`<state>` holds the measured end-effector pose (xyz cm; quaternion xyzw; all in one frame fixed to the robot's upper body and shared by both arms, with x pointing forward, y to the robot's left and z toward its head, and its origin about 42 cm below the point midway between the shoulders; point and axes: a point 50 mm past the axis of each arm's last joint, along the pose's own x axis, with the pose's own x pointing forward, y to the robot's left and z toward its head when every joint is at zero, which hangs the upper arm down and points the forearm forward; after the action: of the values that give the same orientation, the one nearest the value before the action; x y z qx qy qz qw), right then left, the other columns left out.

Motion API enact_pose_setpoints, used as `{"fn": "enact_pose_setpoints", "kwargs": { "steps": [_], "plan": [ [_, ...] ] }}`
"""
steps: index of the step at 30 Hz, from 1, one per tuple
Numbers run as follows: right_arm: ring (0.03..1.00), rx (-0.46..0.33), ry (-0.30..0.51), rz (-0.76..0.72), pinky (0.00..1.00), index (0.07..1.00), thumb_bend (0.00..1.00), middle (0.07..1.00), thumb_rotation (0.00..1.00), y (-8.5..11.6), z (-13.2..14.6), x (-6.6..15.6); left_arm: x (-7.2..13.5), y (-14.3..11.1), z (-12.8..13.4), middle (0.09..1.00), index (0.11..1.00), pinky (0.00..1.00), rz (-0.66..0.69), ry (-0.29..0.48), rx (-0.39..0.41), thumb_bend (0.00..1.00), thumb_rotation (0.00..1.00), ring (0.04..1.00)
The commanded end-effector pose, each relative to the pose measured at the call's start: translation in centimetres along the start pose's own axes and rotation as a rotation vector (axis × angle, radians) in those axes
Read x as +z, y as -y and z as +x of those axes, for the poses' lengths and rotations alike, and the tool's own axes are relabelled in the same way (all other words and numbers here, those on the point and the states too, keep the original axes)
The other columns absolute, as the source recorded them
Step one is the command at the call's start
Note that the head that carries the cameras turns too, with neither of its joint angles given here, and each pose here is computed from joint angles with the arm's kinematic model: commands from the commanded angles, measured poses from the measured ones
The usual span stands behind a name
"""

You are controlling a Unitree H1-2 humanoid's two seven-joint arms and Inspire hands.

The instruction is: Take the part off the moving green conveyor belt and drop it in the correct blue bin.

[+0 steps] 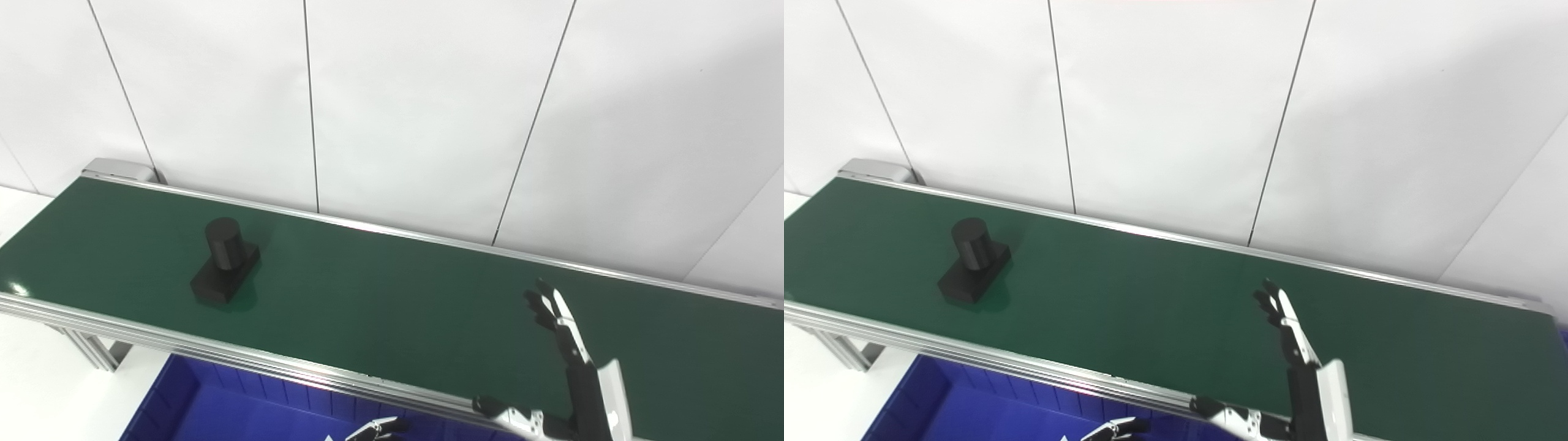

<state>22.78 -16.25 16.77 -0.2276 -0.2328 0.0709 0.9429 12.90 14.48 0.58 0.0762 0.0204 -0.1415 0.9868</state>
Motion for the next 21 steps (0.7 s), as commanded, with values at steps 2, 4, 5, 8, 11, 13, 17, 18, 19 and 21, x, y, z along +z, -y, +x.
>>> {"fn": "enact_pose_setpoints", "kwargs": {
  "steps": [2,4,5,8,11,13,17,18,19,21],
  "plan": [
    [0.825,-0.013,0.033,0.030,0.74,0.932,0.84,0.838,0.58,0.4,1.5,1.3,1.2,0.0,0.3,0.834,0.792,0.63,-0.018,0.076,-0.001,0.86,0.12,0.769],
    [0.810,-0.009,0.031,0.034,0.69,0.927,0.85,0.837,0.58,0.5,1.8,1.3,1.3,0.0,0.3,0.838,0.797,0.63,-0.018,0.077,-0.001,0.87,0.12,0.767],
    [0.808,-0.006,0.033,0.034,0.68,0.927,0.85,0.837,0.58,0.6,2.0,1.4,1.4,0.0,0.2,0.839,0.798,0.62,-0.018,0.079,-0.002,0.87,0.12,0.766],
    [0.802,0.000,0.030,0.028,0.65,0.924,0.86,0.841,0.58,0.8,2.4,1.6,1.5,-0.1,0.1,0.843,0.803,0.60,-0.013,0.084,-0.002,0.87,0.13,0.748],
    [0.799,0.003,0.031,0.025,0.67,0.923,0.86,0.838,0.58,1.2,2.7,1.9,1.9,-0.4,0.1,0.847,0.811,0.60,0.003,0.101,-0.006,0.87,0.15,0.750],
    [0.810,0.006,0.026,0.028,0.71,0.928,0.85,0.844,0.57,1.4,2.8,2.1,2.2,-0.5,0.2,0.845,0.822,0.60,0.010,0.111,-0.010,0.87,0.18,0.742],
    [0.820,0.005,0.026,0.023,0.75,0.934,0.84,0.851,0.58,1.8,3.3,2.4,2.7,-0.6,0.2,0.843,0.833,0.61,0.001,0.124,-0.011,0.88,0.18,0.752],
    [0.824,0.004,0.027,0.023,0.76,0.938,0.84,0.853,0.58,1.9,3.4,2.5,2.9,-0.6,0.1,0.851,0.838,0.62,0.000,0.125,-0.011,0.87,0.19,0.762],
    [0.827,0.003,0.029,0.021,0.77,0.941,0.84,0.855,0.58,2.0,3.6,2.5,3.1,-0.6,0.1,0.858,0.842,0.63,-0.002,0.125,-0.012,0.87,0.19,0.771],
    [0.825,0.004,0.032,0.022,0.76,0.945,0.84,0.857,0.59,2.1,4.0,2.5,3.3,-0.5,-0.1,0.869,0.852,0.64,-0.006,0.126,-0.016,0.85,0.19,0.786]
  ]
}}
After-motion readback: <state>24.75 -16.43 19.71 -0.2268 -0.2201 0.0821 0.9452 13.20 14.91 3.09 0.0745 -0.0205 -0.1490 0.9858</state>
